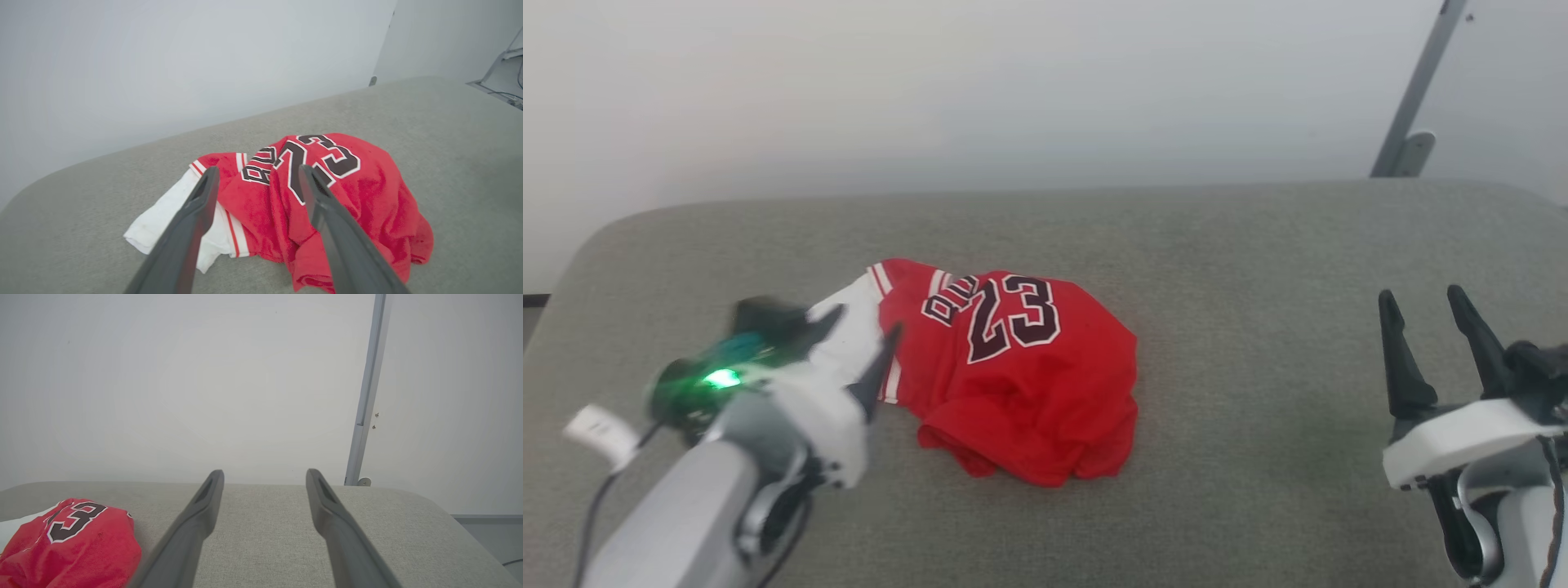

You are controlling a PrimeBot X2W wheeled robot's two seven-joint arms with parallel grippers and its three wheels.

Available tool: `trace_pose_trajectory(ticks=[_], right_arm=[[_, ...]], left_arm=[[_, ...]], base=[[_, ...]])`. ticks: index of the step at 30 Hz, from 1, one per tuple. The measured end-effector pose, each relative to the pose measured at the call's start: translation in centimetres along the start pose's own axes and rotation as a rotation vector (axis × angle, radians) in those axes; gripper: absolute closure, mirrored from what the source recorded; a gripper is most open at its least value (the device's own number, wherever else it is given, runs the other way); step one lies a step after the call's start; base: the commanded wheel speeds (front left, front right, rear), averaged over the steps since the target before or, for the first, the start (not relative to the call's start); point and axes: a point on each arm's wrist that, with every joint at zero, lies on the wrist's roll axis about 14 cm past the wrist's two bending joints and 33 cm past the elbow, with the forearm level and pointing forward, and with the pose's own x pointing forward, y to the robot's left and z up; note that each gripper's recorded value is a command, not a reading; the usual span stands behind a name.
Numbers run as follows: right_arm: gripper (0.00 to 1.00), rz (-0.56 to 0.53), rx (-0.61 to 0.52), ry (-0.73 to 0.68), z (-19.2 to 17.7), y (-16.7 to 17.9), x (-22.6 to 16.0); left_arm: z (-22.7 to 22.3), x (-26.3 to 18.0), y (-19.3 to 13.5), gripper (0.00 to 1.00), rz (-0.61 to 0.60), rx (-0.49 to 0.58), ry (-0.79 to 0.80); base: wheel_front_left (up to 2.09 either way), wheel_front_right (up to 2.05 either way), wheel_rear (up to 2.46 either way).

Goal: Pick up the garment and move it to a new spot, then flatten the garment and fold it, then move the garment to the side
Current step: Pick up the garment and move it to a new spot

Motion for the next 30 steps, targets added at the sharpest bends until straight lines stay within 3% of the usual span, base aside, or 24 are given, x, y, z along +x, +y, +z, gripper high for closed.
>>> trace_pose_trajectory(ticks=[12,20,30], right_arm=[[0.0,-0.001,0.003,0.003,-0.5,0.1,-0.9],[0.0,-0.002,0.013,0.003,-0.7,0.3,-0.9],[0.0,0.007,0.026,0.007,-1.0,1.0,-1.1]], left_arm=[[0.2,-7.9,8.4,0.0,0.309,-0.059,-0.195],[-2.0,-11.4,9.8,0.0,0.405,-0.125,-0.194],[-2.0,-13.1,10.4,0.0,0.441,-0.14,-0.215]], base=[[0.0,0.0,0.0],[0.0,0.0,0.0],[0.0,0.0,0.0]])
